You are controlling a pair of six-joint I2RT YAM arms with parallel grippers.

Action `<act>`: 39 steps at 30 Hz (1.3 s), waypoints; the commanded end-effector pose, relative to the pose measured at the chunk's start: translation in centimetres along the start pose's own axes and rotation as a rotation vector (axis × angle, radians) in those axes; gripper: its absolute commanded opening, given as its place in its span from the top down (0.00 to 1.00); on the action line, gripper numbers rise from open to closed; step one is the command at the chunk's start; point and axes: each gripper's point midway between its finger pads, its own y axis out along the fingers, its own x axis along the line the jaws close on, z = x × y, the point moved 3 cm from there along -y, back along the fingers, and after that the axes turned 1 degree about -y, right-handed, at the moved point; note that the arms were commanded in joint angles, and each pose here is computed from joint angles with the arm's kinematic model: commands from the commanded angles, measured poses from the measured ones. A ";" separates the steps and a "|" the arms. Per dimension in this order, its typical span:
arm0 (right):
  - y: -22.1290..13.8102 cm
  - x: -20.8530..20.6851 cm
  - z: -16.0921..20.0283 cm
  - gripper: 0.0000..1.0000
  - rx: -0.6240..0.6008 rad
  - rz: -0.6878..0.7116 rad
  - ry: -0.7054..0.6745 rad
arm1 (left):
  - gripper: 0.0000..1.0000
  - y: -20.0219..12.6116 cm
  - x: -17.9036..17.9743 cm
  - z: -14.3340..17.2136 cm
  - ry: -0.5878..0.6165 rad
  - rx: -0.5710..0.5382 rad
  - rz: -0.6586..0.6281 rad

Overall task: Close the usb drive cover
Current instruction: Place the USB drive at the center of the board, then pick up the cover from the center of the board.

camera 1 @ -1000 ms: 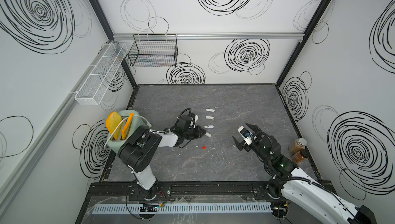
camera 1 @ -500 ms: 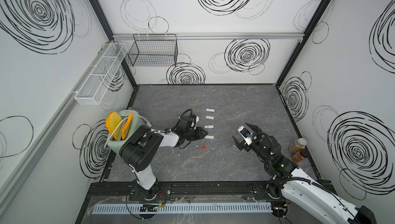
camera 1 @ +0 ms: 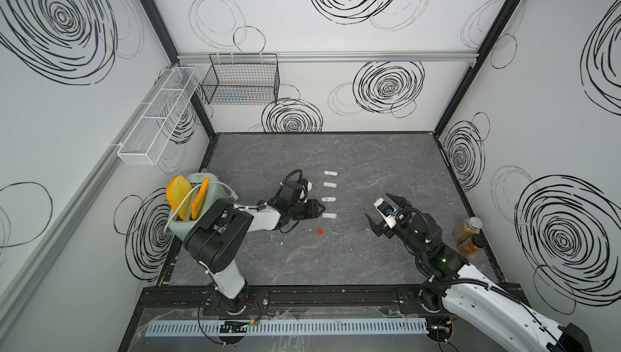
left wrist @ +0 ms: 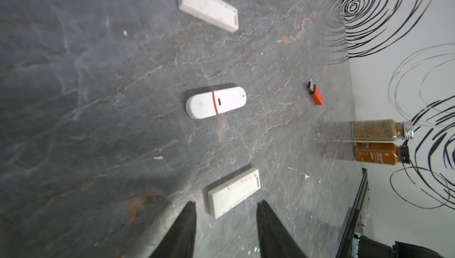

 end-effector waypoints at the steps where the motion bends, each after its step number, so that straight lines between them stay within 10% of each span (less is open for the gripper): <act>1: -0.1 -0.1 -0.2 0.01 -0.026 0.007 -0.002 | 0.48 -2.2 -1.5 -3.3 0.126 -0.114 0.005; 16: 0.6 1.6 0.2 0.01 0.003 -0.102 0.016 | 0.14 -9.3 -3.3 -6.4 0.589 -0.313 -0.105; 39: 5.5 13.3 0.7 0.11 0.257 -0.759 -0.228 | 0.01 -15.6 0.0 -8.8 0.585 -0.511 -0.190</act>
